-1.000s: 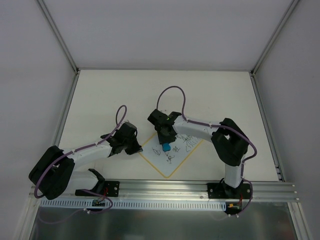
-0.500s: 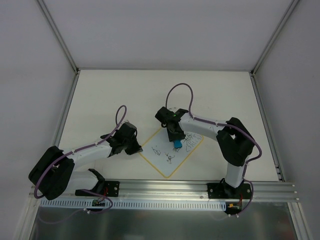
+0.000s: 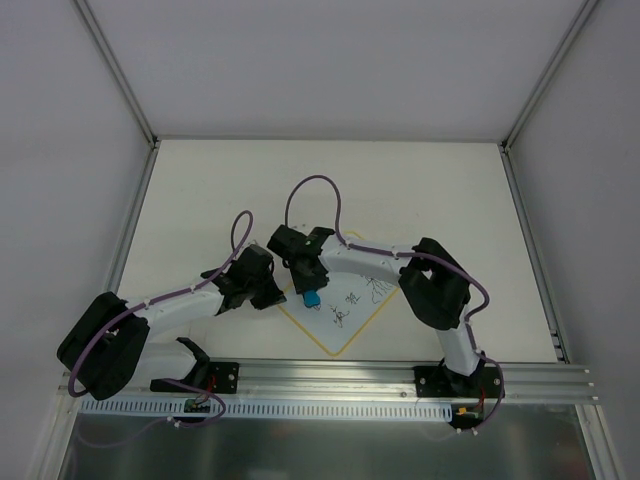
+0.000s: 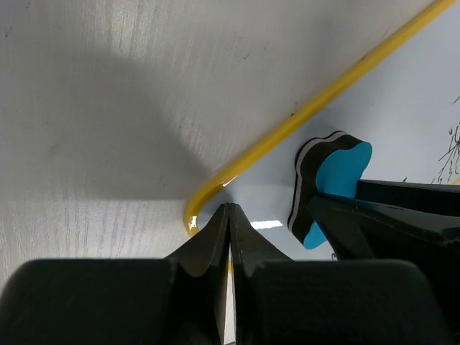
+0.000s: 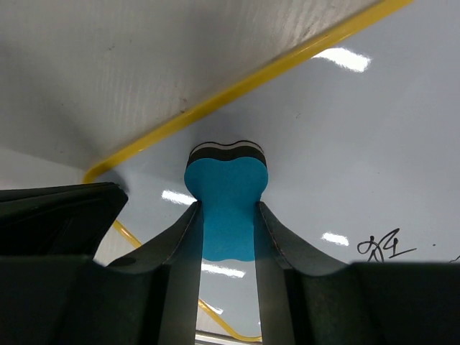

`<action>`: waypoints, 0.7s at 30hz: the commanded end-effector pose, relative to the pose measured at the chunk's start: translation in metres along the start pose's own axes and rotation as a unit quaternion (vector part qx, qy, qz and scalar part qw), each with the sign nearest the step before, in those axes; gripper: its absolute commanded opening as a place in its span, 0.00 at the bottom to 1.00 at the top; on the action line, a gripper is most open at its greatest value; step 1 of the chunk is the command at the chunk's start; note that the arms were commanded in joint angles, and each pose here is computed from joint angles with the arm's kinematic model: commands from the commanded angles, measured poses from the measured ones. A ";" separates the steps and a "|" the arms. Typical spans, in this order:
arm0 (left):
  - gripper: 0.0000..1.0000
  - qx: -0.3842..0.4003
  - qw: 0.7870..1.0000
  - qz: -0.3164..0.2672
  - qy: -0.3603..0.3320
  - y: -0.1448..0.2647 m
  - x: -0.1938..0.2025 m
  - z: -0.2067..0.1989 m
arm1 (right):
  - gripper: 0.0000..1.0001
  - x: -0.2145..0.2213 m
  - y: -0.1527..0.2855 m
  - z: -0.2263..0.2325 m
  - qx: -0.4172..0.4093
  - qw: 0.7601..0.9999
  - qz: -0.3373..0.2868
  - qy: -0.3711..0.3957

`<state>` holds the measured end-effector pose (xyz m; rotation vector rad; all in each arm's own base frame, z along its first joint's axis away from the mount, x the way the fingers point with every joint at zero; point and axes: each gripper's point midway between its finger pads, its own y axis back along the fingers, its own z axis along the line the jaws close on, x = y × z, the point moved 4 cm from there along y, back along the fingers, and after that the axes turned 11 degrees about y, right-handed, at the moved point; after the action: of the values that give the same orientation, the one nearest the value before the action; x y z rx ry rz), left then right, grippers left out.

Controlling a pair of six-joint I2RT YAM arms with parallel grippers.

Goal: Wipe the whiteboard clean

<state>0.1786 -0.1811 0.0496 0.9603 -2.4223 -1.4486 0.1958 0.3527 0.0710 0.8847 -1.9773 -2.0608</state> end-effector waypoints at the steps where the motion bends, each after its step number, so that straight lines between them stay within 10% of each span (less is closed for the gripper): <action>1: 0.00 -0.065 0.998 -0.005 -0.009 -0.005 0.006 0.035 | 0.04 0.001 -0.004 0.019 -0.021 1.000 0.011 -0.008; 21: 0.00 -0.062 0.998 -0.014 0.005 -0.003 0.005 0.039 | 0.04 0.071 0.004 -0.105 0.119 0.989 0.055 -0.068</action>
<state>0.1780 -0.1811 0.0488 0.9898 -2.4221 -1.4037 0.1983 0.2807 0.0685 0.7684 -2.1241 -2.1125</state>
